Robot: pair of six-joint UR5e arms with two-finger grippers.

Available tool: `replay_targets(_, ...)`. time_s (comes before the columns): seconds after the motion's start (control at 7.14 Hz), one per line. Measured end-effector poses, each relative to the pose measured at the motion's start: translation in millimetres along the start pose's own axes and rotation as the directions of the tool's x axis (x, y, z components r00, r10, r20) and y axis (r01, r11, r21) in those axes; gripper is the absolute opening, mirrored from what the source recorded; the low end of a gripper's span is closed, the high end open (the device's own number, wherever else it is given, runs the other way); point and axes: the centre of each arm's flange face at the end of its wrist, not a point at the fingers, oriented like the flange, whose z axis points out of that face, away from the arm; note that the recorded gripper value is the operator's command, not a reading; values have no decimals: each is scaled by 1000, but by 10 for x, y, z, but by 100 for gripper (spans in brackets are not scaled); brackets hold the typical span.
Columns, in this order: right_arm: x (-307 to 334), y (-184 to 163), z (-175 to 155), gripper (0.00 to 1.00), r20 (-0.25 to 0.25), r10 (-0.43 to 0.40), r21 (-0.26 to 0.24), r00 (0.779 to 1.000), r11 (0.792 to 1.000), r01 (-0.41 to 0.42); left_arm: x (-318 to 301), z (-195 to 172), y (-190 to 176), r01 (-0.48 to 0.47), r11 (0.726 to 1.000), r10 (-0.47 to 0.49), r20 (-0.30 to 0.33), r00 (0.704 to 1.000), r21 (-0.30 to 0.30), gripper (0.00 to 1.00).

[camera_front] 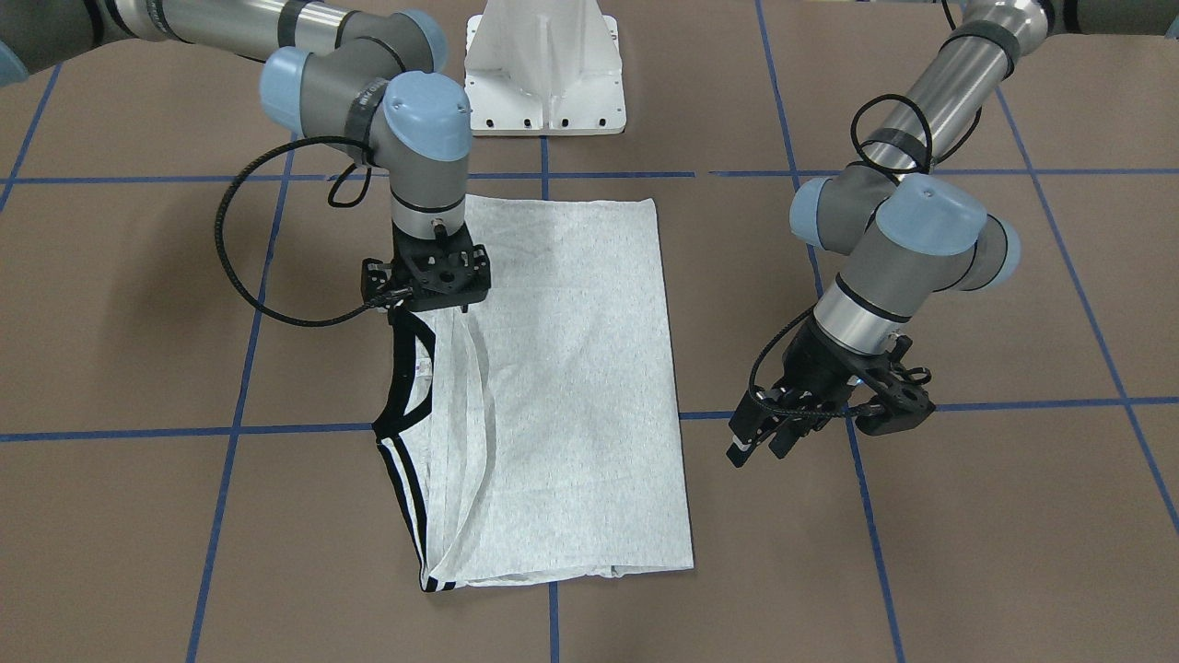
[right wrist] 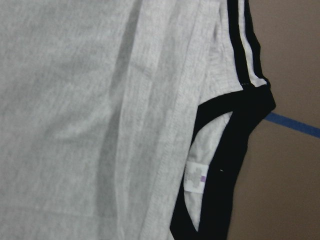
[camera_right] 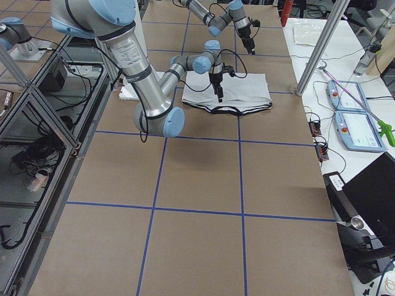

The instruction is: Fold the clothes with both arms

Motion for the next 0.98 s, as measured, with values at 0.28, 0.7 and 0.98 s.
replay_targets(0.28,-137,-289,204,100,3,23,19,1000,1000,-24,-21,-40,15,-1,1000,1,-3,1000,0,74)
replay_targets(0.7,295,-640,517,100,-21,38,40,999,998,-38,-47,-45,22,-1,1000,1,-1,1000,-4,74)
replay_targets(0.98,781,-694,619,100,-36,21,24,999,1000,-20,-50,-48,32,-1,1000,1,-2,1000,-13,74)
